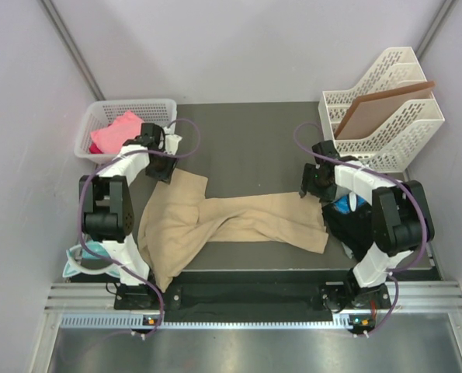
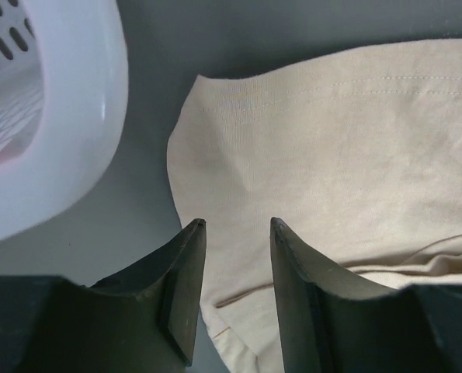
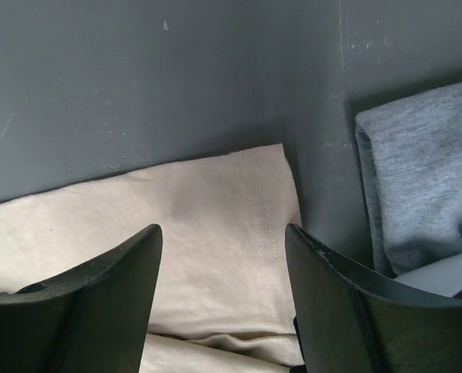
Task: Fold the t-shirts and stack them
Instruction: Flatten out the tshirt
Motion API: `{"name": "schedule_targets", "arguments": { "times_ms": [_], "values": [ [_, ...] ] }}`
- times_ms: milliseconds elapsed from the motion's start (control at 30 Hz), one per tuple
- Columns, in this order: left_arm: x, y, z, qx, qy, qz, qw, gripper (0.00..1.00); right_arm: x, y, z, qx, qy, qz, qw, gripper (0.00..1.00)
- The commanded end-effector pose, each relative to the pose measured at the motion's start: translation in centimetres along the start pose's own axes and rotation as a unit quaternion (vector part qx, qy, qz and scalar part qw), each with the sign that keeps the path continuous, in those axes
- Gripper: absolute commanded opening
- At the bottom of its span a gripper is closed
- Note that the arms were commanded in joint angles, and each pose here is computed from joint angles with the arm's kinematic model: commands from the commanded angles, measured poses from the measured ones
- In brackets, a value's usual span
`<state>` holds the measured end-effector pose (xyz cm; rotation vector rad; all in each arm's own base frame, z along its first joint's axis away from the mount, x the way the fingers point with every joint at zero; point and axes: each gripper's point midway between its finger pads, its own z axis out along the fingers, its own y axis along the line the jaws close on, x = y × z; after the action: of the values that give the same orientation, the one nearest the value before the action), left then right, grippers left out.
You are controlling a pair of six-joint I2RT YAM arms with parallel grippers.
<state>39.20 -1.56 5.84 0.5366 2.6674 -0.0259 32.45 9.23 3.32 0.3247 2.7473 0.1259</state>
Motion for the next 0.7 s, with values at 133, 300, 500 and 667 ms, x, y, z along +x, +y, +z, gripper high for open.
{"name": "schedule_targets", "arguments": {
  "times_ms": [133, 300, 500, 667],
  "values": [
    [-2.1, 1.6, 1.4, -0.015, -0.011, -0.012, 1.0, 0.48, -0.8, 0.2, 0.9, -0.013, -0.016, 0.002, 1.0, 0.64],
    [-2.6, 2.9, 2.7, -0.019, -0.007, -0.028, 0.999, 0.49, -0.5, 0.3, 1.4, -0.013, -0.012, -0.001, 1.0, 0.63],
    [-1.7, 2.6, 4.2, -0.013, 0.012, -0.03, 0.999, 0.49, -0.5, 0.4, 1.6, -0.016, -0.009, 0.0, 1.0, 0.6],
    [-0.1, 1.0, 4.6, 0.026, 0.036, -0.026, 0.999, 0.49, 0.0, 0.2, 1.6, -0.017, -0.006, 0.001, 1.0, 0.58]
  ]
}}
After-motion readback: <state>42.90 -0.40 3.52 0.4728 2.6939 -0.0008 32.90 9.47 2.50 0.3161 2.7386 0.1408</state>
